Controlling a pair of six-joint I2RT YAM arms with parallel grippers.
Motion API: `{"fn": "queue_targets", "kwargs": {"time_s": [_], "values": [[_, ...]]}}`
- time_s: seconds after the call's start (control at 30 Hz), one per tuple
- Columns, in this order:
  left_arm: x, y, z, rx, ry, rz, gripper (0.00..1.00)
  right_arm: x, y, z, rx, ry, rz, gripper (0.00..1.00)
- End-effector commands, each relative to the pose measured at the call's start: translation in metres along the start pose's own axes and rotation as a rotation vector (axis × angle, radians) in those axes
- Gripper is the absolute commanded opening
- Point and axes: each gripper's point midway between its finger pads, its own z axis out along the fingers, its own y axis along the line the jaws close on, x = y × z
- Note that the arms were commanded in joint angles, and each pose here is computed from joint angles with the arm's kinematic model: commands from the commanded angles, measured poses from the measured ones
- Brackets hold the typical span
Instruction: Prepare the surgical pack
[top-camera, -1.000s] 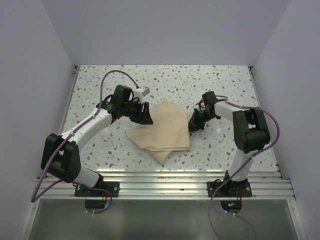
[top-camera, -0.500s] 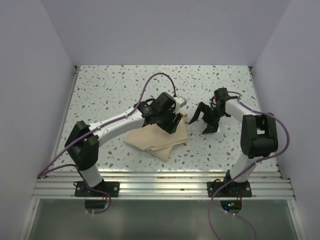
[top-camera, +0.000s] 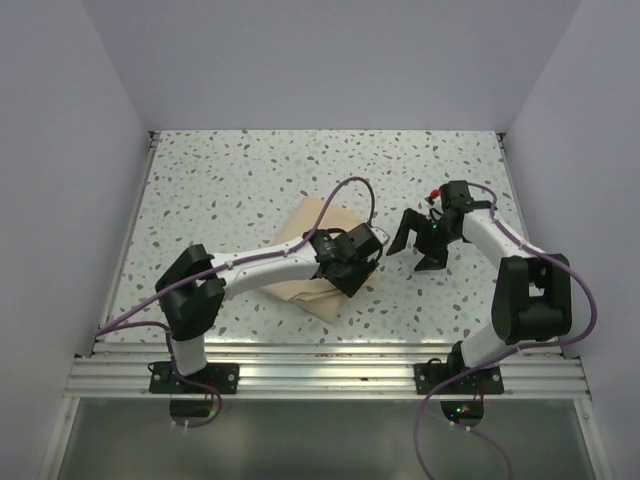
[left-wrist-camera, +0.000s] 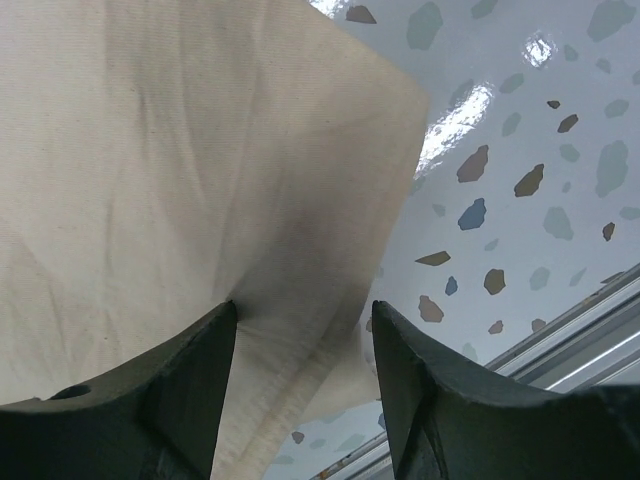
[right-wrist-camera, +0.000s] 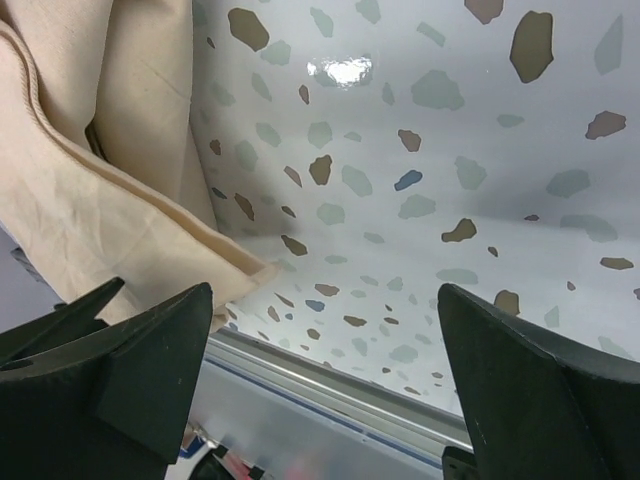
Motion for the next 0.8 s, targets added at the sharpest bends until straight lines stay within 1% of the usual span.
{"fn": "queue_targets", "kwargs": {"time_s": [0.0, 0.07, 0.1, 0.13, 0.23, 0.33, 0.43, 0.6, 0.7, 0.73, 0.77], "values": [[-0.006, -0.006, 0.000, -0.057, -0.006, -0.037, 0.60, 0.004, 0.008, -0.010, -0.043, 0.005, -0.077, 0.99], [-0.009, -0.011, 0.003, -0.082, -0.010, -0.044, 0.61, 0.006, 0.008, -0.012, -0.043, 0.011, -0.085, 0.99], [-0.005, -0.015, 0.002, -0.093, 0.009, -0.034, 0.60, 0.008, 0.008, -0.013, -0.042, 0.016, -0.079, 0.99], [-0.010, -0.013, 0.001, -0.125, -0.001, -0.043, 0.60, 0.010, 0.013, -0.014, -0.066, 0.020, -0.076, 0.99], [-0.003, -0.004, 0.008, -0.224, 0.019, -0.052, 0.59, 0.013, 0.018, -0.015, -0.108, -0.005, -0.055, 0.99], [0.008, 0.009, 0.012, -0.298, 0.048, -0.065, 0.54, 0.020, 0.023, -0.015, -0.149, 0.009, -0.047, 0.99], [0.018, 0.014, 0.014, -0.321, 0.064, -0.063, 0.51, 0.020, 0.028, -0.018, -0.174, -0.003, -0.051, 0.99], [0.021, 0.019, 0.013, -0.339, 0.054, -0.060, 0.47, 0.020, 0.035, -0.017, -0.203, 0.000, -0.051, 0.98], [0.021, 0.021, 0.016, -0.357, 0.057, -0.047, 0.42, 0.023, 0.034, -0.015, -0.199, 0.004, -0.050, 0.96], [0.021, 0.021, 0.016, -0.357, 0.058, -0.043, 0.37, 0.025, 0.032, -0.013, -0.197, 0.011, -0.046, 0.95], [0.020, 0.021, 0.016, -0.357, 0.055, -0.042, 0.33, 0.025, 0.032, -0.013, -0.200, 0.012, -0.043, 0.94]]}}
